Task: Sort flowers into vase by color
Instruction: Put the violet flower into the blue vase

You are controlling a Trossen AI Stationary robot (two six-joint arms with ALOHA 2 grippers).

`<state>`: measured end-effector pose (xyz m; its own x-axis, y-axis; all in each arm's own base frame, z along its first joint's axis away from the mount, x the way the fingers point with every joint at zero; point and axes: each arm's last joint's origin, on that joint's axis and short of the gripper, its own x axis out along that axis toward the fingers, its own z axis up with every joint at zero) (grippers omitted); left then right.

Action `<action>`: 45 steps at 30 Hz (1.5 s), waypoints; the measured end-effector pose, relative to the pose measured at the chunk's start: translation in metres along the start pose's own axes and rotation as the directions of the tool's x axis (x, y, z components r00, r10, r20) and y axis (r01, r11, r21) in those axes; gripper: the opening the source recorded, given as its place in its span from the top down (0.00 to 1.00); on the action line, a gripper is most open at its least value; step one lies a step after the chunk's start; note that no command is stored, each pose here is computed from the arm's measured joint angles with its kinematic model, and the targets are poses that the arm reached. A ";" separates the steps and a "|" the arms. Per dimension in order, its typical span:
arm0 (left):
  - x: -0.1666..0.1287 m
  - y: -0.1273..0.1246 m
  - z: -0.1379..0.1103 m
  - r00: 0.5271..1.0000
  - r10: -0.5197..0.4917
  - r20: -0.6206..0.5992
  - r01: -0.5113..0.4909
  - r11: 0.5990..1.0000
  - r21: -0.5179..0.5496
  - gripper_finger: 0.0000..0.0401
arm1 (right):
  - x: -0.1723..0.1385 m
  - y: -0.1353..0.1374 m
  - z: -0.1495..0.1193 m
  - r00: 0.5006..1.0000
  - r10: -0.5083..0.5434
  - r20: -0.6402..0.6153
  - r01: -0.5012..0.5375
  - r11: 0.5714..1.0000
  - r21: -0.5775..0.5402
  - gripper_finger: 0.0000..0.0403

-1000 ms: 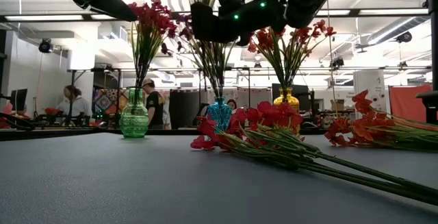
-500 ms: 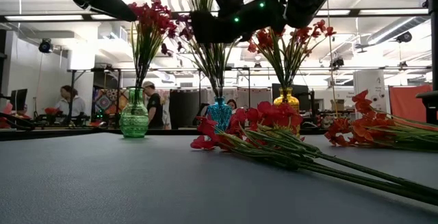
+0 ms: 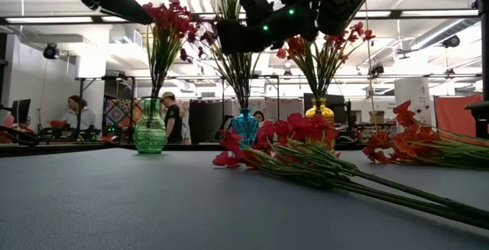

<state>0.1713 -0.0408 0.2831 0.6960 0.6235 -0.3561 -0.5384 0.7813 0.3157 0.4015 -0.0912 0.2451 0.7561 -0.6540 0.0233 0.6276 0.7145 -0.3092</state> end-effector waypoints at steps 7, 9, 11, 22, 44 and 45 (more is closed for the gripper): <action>0.000 0.000 0.000 1.000 0.000 -0.001 0.000 1.000 0.002 0.57 | 0.001 0.001 -0.003 1.000 0.006 -0.006 -0.006 1.000 0.012 0.97; 0.000 0.000 0.000 1.000 0.000 -0.001 0.000 1.000 0.002 0.57 | 0.001 0.001 -0.005 1.000 0.008 -0.010 -0.008 1.000 0.014 0.97; 0.000 0.000 0.000 1.000 0.000 -0.001 0.000 1.000 0.002 0.57 | 0.002 0.002 -0.007 1.000 0.010 -0.015 -0.010 1.000 0.011 0.97; 0.000 0.000 0.000 1.000 0.000 -0.001 0.000 1.000 0.002 0.57 | 0.001 0.003 -0.009 1.000 0.012 -0.021 -0.012 1.000 0.002 0.97; 0.000 0.000 0.000 1.000 0.000 -0.001 0.000 1.000 0.002 0.57 | -0.002 0.002 -0.021 0.999 0.011 -0.053 -0.009 0.999 0.032 0.97; 0.000 0.000 0.000 1.000 0.000 -0.001 0.000 1.000 0.002 0.57 | -0.002 0.002 -0.021 0.998 0.011 -0.054 -0.009 0.999 0.033 0.97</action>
<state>0.1712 -0.0408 0.2829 0.6952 0.6238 -0.3571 -0.5375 0.7810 0.3179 0.3971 -0.0934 0.2242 0.7519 -0.6586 -0.0313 0.6263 0.7282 -0.2782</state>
